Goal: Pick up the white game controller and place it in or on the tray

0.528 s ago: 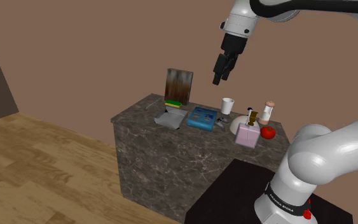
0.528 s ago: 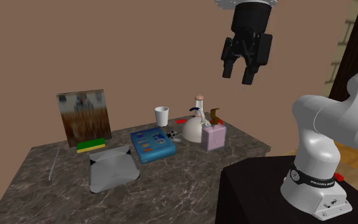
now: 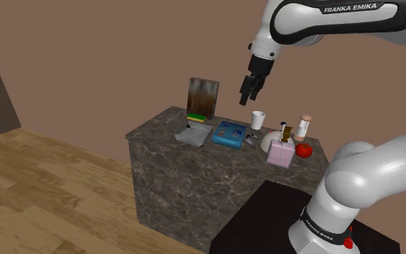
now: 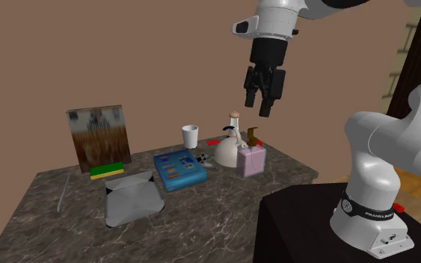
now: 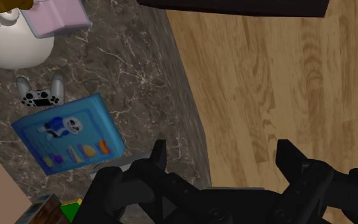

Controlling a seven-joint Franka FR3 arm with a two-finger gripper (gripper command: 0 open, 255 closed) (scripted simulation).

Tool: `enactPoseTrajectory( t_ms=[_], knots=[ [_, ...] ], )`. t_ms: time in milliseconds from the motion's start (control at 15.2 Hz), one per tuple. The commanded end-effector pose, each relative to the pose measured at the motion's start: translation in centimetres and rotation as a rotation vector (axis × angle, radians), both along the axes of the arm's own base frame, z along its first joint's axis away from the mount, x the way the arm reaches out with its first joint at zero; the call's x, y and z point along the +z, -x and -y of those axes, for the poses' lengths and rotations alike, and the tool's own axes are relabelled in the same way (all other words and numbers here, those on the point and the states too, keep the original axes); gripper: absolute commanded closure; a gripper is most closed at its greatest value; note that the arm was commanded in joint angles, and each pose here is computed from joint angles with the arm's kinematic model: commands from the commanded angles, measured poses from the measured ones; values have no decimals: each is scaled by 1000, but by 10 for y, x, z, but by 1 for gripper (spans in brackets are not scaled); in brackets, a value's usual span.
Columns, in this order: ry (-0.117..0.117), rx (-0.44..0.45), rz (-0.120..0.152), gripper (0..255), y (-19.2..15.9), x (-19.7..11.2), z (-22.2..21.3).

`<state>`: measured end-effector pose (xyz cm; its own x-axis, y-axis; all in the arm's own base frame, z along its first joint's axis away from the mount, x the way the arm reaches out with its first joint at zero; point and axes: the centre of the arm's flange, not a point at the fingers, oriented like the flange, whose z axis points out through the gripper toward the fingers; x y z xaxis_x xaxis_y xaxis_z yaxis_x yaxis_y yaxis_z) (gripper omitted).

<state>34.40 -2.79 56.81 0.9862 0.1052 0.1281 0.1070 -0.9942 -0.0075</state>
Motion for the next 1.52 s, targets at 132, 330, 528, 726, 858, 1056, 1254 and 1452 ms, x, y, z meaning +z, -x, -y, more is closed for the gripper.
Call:
enactPoseTrajectory(
  t_ms=[132,330,528,726,858,1056,1254,1452],
  knots=[
    [2,-32,-2,0,-14,-38,35],
    [3,-56,-5,0,-25,-64,62],
    [5,-79,-7,0,-35,-90,89],
    [6,-103,-10,0,-45,-117,116],
    [7,-119,-11,0,-51,-135,134],
    [9,-143,-14,0,-59,-161,162],
    [10,-167,-16,0,-66,-187,190],
    [11,-191,-19,0,-73,-214,218]
  ],
)
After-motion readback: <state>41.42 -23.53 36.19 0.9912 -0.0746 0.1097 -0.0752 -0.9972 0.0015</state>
